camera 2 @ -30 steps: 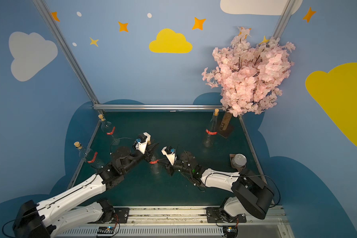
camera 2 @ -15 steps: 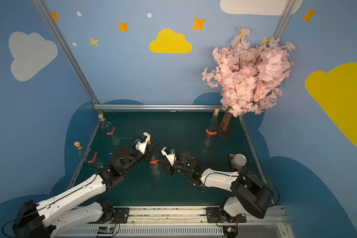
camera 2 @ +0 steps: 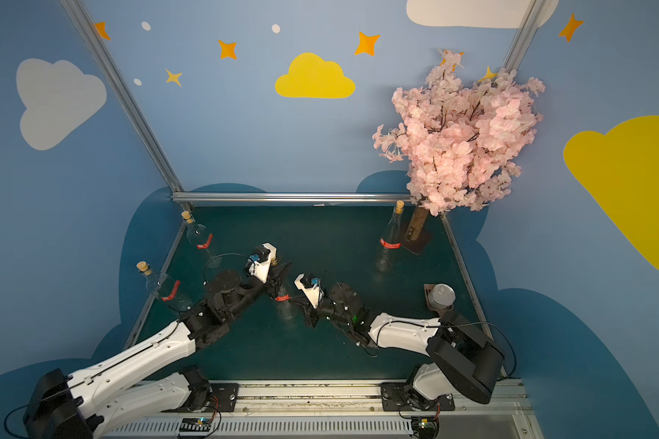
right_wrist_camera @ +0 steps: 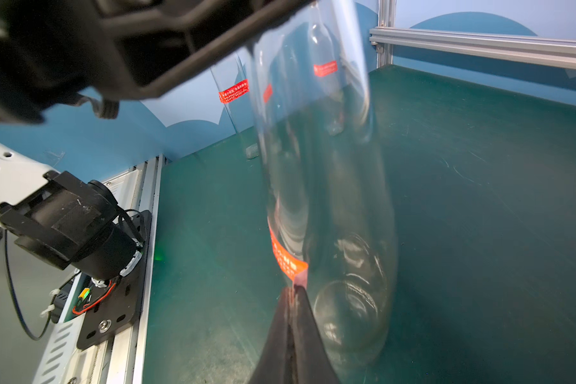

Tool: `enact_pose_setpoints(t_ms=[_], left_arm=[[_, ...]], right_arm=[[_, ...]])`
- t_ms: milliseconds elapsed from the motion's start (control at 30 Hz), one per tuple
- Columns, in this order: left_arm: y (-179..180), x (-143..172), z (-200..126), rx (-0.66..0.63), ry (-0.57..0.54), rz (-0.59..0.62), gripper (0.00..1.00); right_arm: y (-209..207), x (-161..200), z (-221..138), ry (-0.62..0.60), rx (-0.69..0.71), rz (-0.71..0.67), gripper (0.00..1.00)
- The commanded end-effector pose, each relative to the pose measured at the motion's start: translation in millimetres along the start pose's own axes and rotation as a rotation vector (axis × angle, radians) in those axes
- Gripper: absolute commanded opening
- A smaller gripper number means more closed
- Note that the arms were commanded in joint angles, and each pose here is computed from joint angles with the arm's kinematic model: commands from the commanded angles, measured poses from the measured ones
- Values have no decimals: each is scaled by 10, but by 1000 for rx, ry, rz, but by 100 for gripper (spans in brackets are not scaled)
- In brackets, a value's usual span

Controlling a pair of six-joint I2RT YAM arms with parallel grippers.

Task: Remove the label from the bottle
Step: Tear open the label from the bottle.

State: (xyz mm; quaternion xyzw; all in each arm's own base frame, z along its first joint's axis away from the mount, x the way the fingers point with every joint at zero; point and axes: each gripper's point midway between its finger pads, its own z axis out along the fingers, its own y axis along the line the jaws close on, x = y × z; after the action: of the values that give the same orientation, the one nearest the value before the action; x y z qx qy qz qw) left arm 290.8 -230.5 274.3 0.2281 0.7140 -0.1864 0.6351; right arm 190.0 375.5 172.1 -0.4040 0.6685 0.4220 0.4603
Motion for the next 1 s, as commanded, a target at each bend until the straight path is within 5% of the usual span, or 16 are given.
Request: enact_pose_setpoints(t_ms=[0,967], left_arm=[[115,159,33,-62,68,38,3],[138,188,56,-77,81,43,3]], right_arm=[[77,-85,-48,-31,-6,-32,0],[311,-57,-36,-6,-94,-67,0]])
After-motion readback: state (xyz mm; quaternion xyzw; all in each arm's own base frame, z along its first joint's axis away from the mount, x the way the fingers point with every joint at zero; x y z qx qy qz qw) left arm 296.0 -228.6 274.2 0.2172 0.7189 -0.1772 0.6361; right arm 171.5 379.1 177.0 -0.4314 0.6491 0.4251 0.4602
